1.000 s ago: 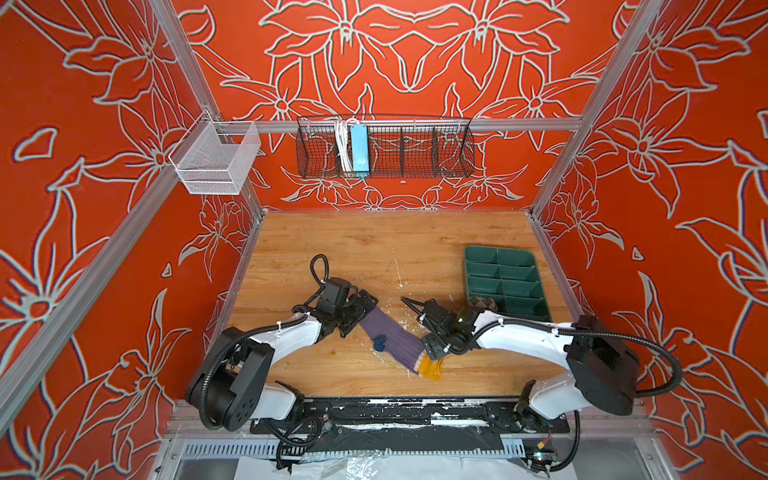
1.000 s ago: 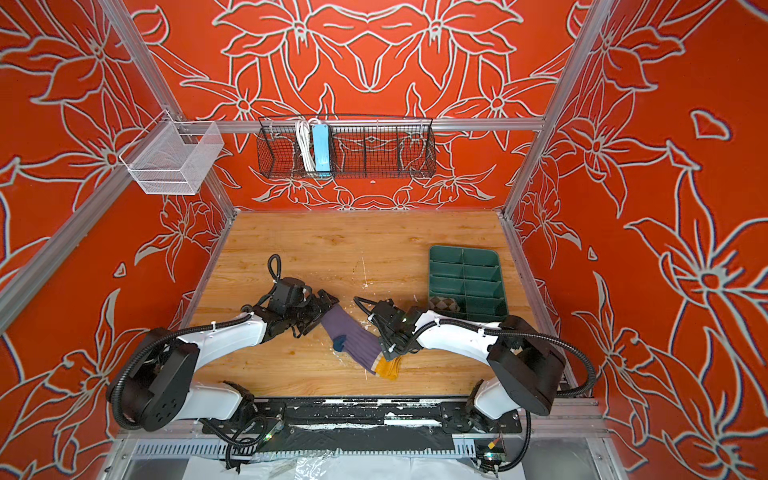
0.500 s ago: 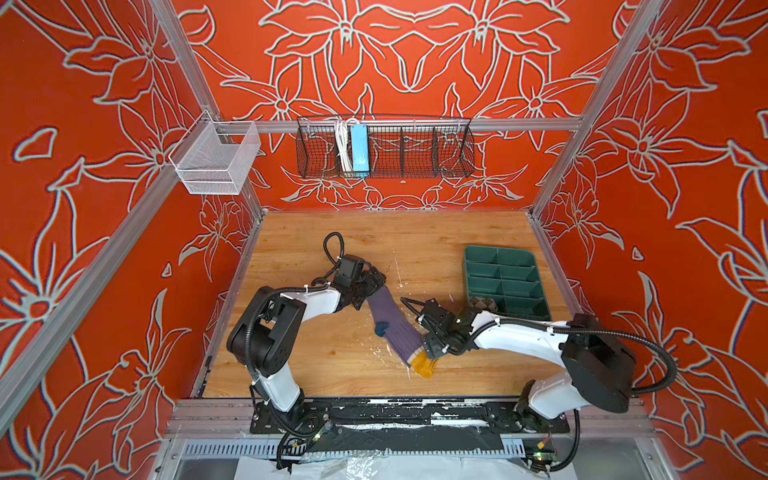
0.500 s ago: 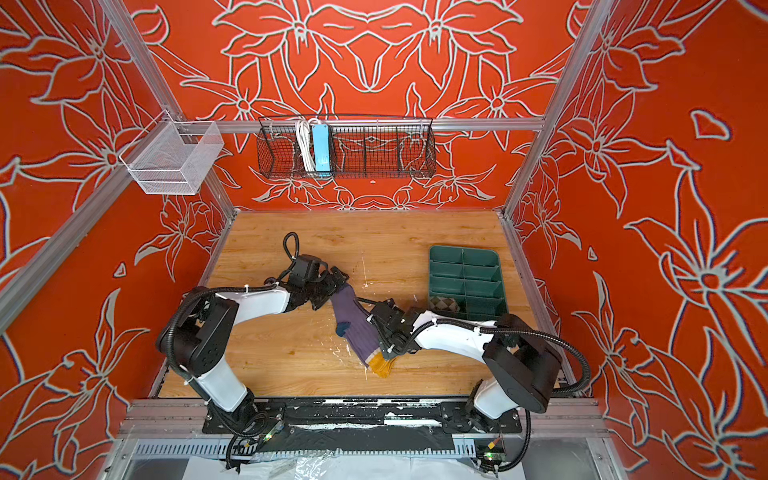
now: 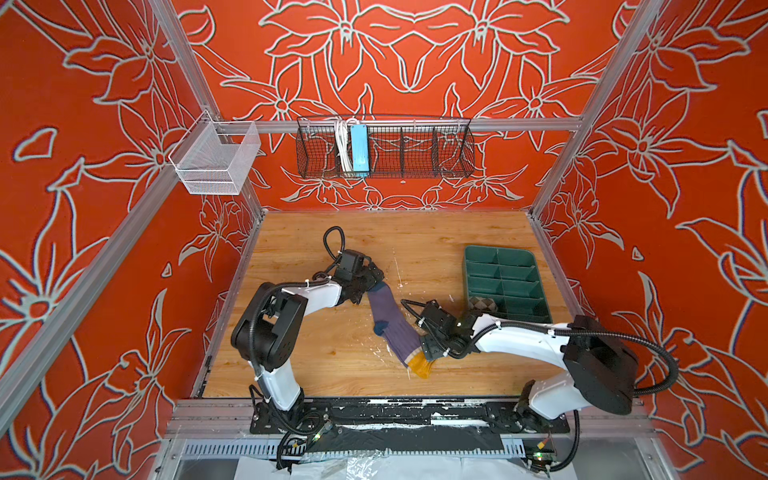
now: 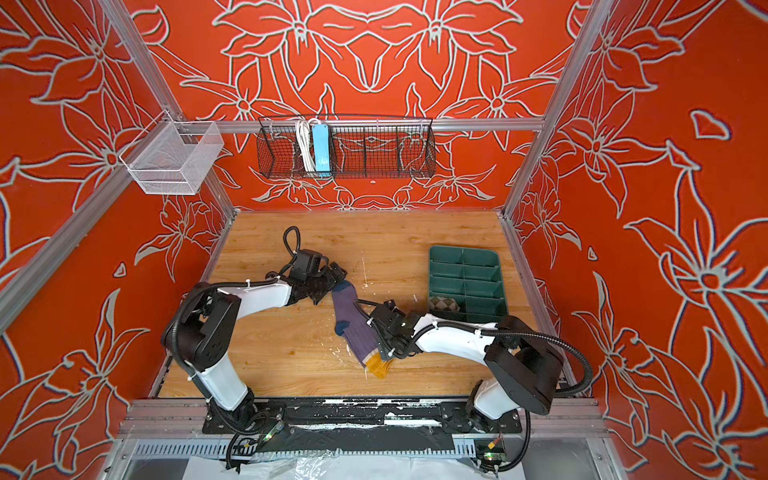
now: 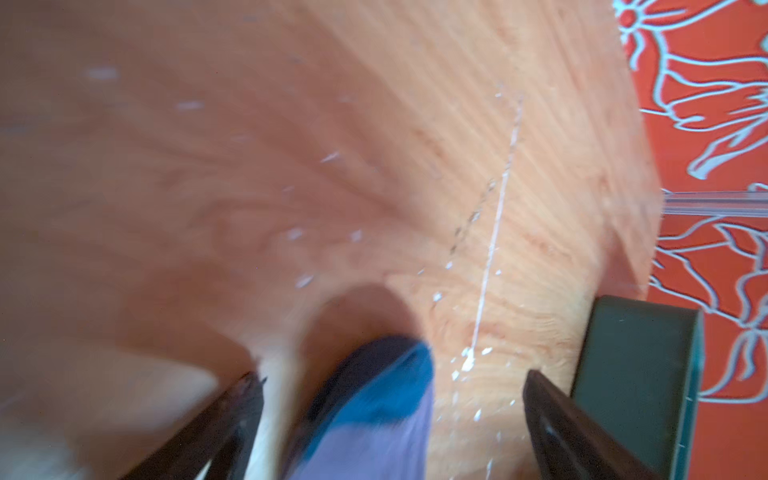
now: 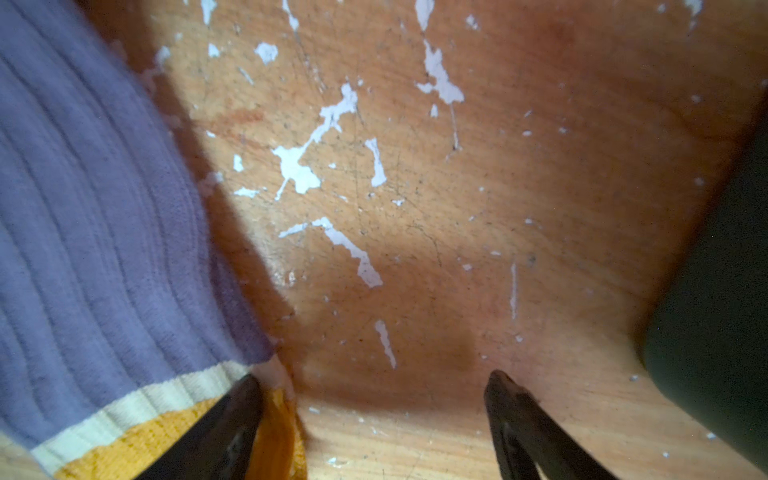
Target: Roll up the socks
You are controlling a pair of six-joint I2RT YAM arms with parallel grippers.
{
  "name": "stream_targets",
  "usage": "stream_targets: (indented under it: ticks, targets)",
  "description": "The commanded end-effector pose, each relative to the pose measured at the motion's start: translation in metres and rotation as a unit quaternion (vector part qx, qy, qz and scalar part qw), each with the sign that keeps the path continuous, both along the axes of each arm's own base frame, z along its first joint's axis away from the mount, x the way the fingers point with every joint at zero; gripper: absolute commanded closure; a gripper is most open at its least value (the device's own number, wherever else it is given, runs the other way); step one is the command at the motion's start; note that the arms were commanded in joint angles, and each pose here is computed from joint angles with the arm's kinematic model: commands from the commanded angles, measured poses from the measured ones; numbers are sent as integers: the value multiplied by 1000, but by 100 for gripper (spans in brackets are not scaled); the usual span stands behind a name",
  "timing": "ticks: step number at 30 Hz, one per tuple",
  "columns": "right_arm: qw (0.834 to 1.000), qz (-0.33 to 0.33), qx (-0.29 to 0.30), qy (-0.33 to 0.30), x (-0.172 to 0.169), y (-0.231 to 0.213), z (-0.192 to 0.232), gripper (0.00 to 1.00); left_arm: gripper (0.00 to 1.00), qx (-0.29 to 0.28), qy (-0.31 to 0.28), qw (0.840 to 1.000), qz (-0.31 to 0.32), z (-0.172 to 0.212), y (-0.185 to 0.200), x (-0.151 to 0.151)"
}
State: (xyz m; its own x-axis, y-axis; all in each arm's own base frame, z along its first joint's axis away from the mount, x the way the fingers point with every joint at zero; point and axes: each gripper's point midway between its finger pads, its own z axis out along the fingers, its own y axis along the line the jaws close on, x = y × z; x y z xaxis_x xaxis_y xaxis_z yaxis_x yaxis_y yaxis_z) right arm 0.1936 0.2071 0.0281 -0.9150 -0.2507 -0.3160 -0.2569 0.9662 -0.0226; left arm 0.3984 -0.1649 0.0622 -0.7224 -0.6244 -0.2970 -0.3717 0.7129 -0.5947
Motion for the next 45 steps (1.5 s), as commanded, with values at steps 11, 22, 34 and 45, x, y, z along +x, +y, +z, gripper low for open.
stream_targets:
  ticks: [11,22,34,45]
  targets:
    - [994,14,95,-46,10,31,25,14,4,-2,10,991,-134,27,-71,-63]
    - [994,53,81,-53,-13,19,24,16,5,-25,103,989,-100,-58,-86,-63]
    - [979,73,138,-130,-9,29,65,14,5,12,61,984,-165,-69,-96,15]
    - [953,172,162,-187,4,39,124,18,2,9,-79,961,-266,75,-107,22]
